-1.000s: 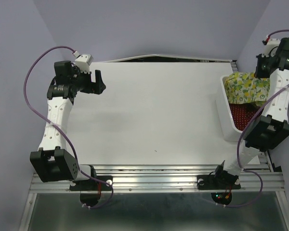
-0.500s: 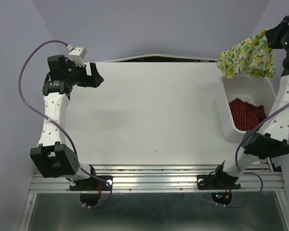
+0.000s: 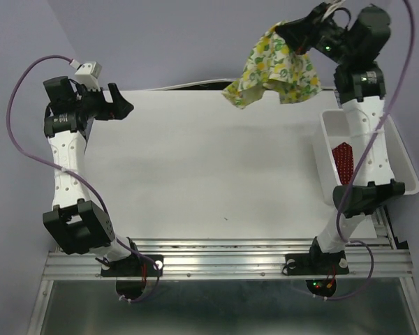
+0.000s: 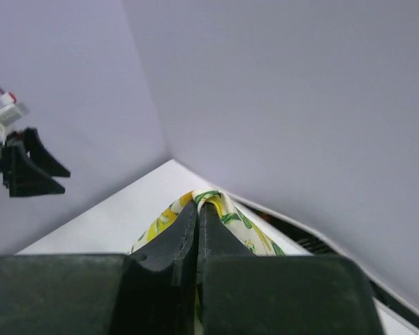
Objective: Fold and stack the skirts
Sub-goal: Move the skirt to the center of the board
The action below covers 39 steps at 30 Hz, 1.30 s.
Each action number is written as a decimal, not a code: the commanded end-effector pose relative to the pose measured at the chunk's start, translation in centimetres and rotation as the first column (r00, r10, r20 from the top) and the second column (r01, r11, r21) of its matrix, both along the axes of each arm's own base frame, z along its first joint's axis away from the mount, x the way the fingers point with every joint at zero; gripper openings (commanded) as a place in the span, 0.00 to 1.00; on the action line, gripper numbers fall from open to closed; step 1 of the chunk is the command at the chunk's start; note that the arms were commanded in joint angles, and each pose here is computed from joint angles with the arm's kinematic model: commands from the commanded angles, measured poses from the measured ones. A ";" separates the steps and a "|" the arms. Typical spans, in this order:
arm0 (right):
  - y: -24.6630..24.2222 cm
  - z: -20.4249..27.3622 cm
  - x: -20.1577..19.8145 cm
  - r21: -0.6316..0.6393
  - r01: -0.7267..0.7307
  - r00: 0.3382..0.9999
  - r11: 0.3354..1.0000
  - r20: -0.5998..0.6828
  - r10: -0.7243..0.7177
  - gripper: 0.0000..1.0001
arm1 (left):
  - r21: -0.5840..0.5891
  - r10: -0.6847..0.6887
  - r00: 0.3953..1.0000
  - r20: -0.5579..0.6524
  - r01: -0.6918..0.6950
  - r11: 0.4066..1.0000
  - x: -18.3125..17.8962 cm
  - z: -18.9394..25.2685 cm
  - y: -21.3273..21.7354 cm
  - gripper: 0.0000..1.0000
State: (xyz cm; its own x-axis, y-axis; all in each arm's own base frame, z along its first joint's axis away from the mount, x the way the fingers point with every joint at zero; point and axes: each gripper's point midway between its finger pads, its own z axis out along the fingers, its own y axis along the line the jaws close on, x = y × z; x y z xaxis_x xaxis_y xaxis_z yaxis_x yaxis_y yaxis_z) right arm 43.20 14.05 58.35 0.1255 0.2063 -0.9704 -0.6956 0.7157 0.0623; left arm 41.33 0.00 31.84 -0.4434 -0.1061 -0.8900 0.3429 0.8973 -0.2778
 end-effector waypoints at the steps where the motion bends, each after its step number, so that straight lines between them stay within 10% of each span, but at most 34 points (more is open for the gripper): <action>1: 6.7 -5.7 2.8 -0.072 -0.047 0.996 0.996 -0.081 0.041 0.01 | 0.068 -0.011 0.995 0.098 0.004 0.998 -0.9 2.8 1.0 0.99; 9: 18.2 -18.8 4.3 -0.213 -0.186 0.953 0.959 -0.275 0.123 0.01 | 0.126 0.002 0.999 0.047 -0.008 0.992 -2.7 -0.6 2.0 0.98; 20: 20.3 -49.4 -7.3 -0.514 -0.544 0.712 0.663 -0.701 0.040 0.01 | 0.218 -0.032 0.973 -0.230 0.083 0.972 -4.6 -11.8 3.3 0.99; 28: 16.8 -51.0 -7.5 -0.619 -0.472 0.730 0.627 -0.674 -0.116 0.01 | 0.211 -0.013 0.948 -0.319 0.084 0.974 -4.7 -16.3 3.8 0.97; 35: 16.1 -52.9 -16.8 -0.372 -0.767 0.471 0.523 -0.880 0.064 0.33 | 0.187 -0.062 0.929 -0.365 0.138 0.973 -3.9 -18.8 2.0 0.88; 39: 16.3 -50.9 -16.1 -0.366 -0.749 0.479 0.553 -0.875 0.068 0.56 | 0.178 -0.109 0.925 -0.363 0.184 0.967 -1.5 -19.2 -0.3 0.84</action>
State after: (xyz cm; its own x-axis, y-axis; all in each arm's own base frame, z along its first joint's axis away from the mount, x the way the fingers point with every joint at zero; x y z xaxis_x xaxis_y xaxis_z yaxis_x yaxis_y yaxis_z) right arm 28.45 30.09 4.90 -0.5467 -0.6919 -0.4715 -0.8373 0.4498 0.3108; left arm 37.36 1.98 12.12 -0.7582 0.1142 -0.6419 0.3314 0.9154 -0.2286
